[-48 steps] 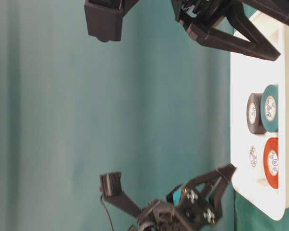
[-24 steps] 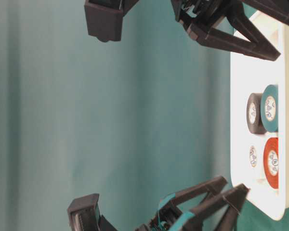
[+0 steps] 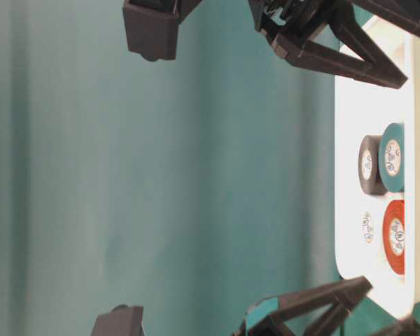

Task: Put the tape alternately from left to right into the white case.
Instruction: 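Withdraw the left gripper from the tray to its waiting spot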

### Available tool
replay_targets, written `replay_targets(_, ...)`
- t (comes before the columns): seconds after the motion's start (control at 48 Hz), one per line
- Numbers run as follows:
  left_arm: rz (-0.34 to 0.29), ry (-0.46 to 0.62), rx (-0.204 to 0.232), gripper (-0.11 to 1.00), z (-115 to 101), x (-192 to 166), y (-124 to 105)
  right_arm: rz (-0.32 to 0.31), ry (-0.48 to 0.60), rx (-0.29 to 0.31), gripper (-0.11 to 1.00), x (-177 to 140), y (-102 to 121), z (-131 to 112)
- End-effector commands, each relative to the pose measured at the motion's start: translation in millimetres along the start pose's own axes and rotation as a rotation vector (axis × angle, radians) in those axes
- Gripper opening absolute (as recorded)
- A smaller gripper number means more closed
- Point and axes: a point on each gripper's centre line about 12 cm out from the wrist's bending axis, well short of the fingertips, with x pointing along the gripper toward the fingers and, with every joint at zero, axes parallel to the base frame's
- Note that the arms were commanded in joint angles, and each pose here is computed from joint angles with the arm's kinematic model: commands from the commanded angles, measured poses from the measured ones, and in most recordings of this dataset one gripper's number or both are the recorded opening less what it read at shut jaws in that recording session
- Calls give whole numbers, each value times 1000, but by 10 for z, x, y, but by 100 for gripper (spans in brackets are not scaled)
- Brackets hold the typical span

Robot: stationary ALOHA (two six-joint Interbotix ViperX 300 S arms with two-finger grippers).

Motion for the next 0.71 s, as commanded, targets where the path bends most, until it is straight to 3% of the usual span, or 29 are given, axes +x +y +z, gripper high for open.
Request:
replay_targets(0.0,-4,-30,4,100,72,-50,-25,6,-28,0,86,-27,13,77)
replay_targets(0.416,-4,-28,4,100,72,-31,-25,9,-8,-2,86,-34,29,-8)
replay_targets(0.687,-4,-30,5,100,74,-31,-25,56,-15,-40,86,-142,227,-68)
